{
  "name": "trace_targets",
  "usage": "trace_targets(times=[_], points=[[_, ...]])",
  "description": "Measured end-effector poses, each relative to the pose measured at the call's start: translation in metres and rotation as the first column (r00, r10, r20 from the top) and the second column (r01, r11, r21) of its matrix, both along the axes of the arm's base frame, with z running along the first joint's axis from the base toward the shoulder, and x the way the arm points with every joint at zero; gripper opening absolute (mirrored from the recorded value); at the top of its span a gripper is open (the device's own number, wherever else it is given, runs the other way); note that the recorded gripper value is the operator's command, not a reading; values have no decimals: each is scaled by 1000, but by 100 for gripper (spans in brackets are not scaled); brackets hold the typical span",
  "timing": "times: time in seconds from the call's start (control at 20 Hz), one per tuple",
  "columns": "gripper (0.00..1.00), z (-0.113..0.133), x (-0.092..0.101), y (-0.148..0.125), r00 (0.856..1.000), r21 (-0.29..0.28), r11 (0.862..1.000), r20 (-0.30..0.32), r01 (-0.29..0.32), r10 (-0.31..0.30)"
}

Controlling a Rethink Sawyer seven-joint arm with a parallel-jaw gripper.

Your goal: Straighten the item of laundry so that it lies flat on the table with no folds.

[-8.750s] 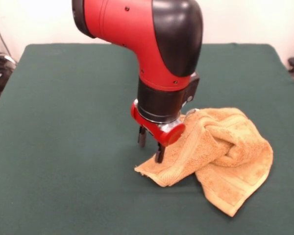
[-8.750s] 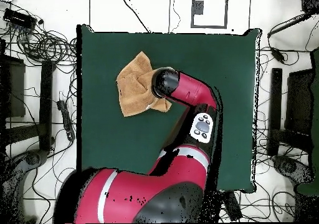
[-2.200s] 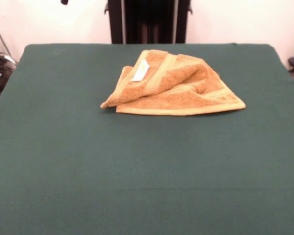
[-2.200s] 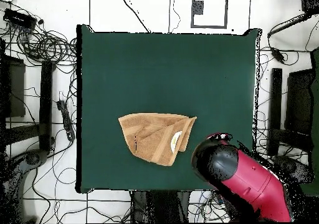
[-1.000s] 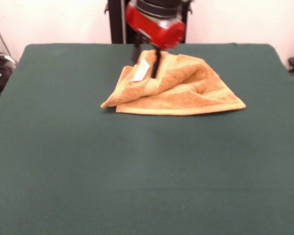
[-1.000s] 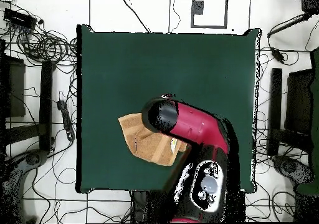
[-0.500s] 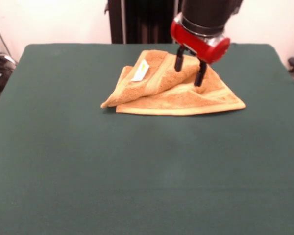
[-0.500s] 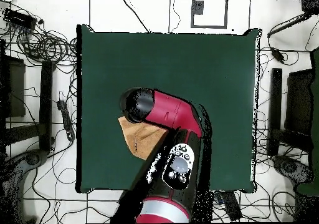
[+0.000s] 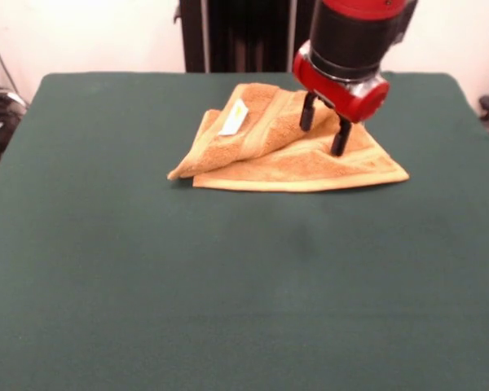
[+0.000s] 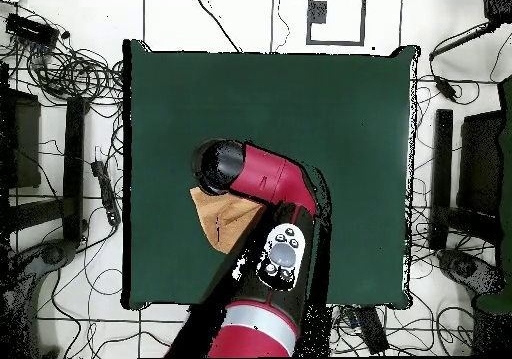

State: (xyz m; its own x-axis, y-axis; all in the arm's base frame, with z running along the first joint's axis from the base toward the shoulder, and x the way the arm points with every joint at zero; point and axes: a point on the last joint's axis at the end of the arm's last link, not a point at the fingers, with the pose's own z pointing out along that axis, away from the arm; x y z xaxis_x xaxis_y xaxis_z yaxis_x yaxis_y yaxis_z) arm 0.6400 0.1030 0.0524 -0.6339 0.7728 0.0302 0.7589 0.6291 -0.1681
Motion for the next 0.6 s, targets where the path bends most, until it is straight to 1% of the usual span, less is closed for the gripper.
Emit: trace_targets(times=[0.2, 0.35, 0.6], points=[[100, -4, -1, -1, 1000, -7, 1000, -7, -2, 2], [100, -5, -2, -3, 1000, -24, 1000, -23, -8, 7], [100, 2, 2, 4, 998, -43, 999, -55, -29, 26]])
